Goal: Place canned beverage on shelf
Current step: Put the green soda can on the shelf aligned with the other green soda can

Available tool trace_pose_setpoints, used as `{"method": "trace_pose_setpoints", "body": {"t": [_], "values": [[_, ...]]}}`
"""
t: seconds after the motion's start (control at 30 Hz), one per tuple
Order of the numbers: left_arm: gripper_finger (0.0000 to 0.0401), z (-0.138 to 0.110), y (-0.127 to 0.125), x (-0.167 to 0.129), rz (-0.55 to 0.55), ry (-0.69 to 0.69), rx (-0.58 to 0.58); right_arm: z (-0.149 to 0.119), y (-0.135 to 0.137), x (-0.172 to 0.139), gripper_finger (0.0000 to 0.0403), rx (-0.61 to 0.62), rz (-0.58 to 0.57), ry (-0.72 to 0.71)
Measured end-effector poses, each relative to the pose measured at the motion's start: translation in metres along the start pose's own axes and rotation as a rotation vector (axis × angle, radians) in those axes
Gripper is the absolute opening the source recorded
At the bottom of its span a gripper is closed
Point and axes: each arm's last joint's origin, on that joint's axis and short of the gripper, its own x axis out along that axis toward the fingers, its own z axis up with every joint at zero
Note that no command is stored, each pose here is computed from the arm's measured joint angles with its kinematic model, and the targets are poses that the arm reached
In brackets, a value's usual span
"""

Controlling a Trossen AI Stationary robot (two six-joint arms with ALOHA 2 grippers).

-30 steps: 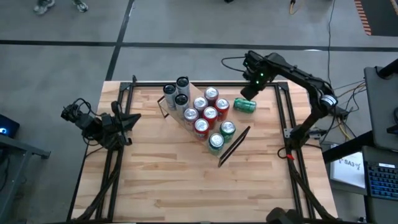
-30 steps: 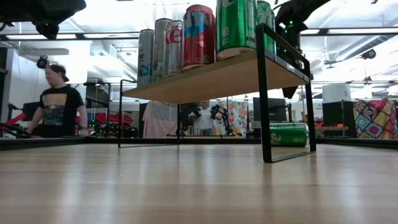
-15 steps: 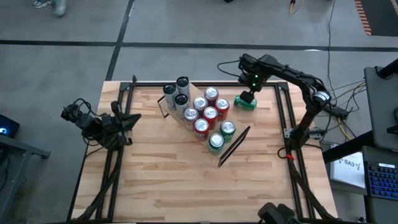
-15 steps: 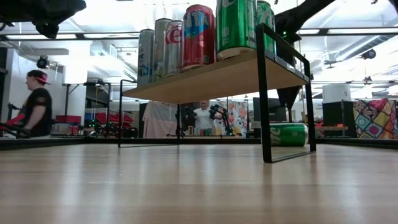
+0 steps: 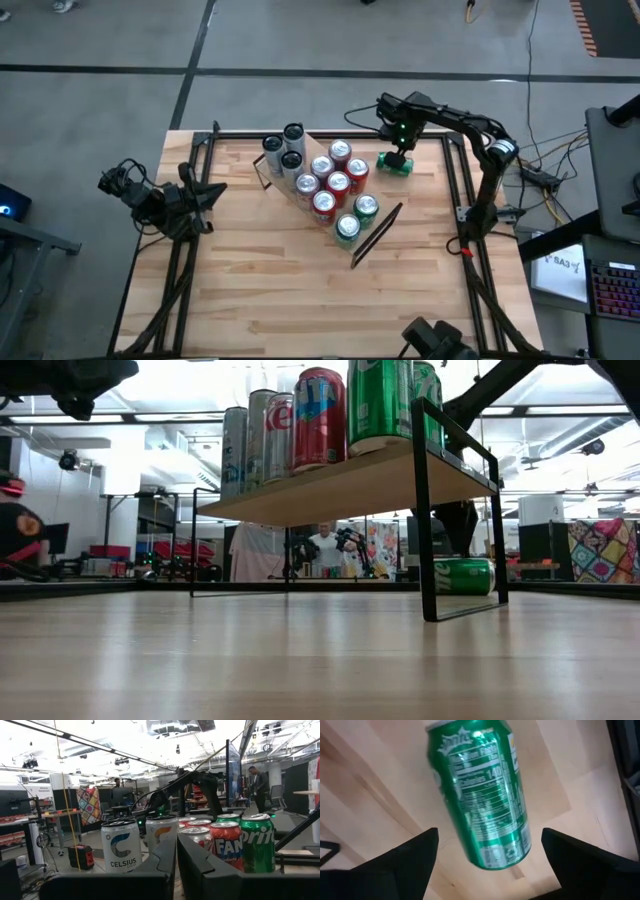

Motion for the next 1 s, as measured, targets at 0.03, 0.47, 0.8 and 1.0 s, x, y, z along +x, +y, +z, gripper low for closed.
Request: {"method": "trace_pose_setpoints", "body": {"t": [0.03,0.47,0.8,1.0], "values": [[0.0000,0.000,0.000,0.000,0.000,0.000,0.001,0.001,0.000,0.002,0.0343,-0.004,-0.003,0.006],[0.0000,0.000,0.000,0.000,0.002,0.000,0.015,0.008,-0.001,0.016,0.0343,-0.026,-0.011,0.035],[0.0000,0.000,0.000,0.000,0.004,0.001,0.019,0.012,0.003,0.032,0.0343,-0.052,0.004,0.042],[0.0000,0.000,0.000,0.000,0.004,0.001,0.019,0.012,0.003,0.057,0.0342,-0.049,-0.004,0.067]]}}
